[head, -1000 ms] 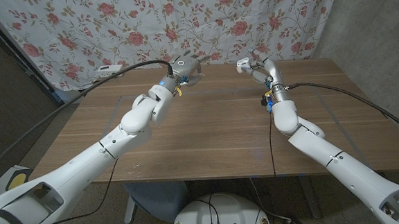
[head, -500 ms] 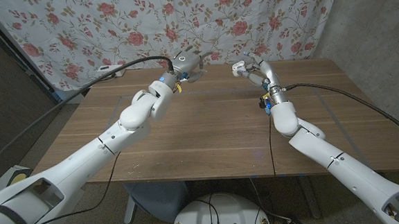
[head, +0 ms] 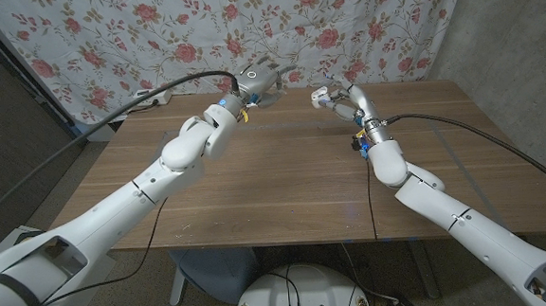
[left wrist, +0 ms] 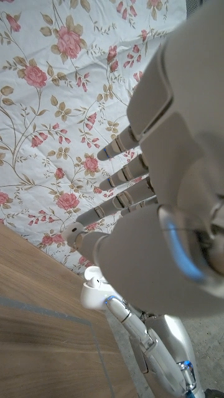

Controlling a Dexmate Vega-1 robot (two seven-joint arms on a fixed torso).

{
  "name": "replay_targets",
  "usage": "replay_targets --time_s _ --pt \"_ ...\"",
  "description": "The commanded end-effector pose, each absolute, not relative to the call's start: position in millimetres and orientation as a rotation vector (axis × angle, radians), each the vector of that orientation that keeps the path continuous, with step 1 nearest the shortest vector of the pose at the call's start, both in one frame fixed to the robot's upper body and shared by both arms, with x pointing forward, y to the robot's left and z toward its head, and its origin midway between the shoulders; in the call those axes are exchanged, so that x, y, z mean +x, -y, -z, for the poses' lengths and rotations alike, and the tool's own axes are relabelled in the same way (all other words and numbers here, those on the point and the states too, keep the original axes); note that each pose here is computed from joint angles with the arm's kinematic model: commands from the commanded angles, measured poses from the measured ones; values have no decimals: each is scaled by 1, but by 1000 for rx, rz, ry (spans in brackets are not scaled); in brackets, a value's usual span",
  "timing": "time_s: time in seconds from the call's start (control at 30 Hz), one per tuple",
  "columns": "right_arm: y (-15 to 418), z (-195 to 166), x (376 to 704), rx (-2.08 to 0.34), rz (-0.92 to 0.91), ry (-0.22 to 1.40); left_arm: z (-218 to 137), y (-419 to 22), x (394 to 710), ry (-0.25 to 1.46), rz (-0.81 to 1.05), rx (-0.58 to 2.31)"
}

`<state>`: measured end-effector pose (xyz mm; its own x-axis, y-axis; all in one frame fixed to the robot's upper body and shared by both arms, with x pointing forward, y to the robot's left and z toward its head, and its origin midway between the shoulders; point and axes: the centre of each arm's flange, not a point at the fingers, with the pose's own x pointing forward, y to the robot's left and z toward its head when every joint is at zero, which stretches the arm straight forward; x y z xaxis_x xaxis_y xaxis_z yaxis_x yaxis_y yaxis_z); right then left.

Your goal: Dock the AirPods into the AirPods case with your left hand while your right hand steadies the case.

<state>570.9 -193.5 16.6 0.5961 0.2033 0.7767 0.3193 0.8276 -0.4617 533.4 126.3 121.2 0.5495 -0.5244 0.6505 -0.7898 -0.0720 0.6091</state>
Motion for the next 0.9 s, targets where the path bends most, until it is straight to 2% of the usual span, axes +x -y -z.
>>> replay_targets --time_s 0.03,0.9 --pt "184 -18 570 -636 30 963 -128 -120 532 1148 -284 1752" --pt "164 -21 570 -606 -23 1003 -131 -103 521 1265 -268 1824"
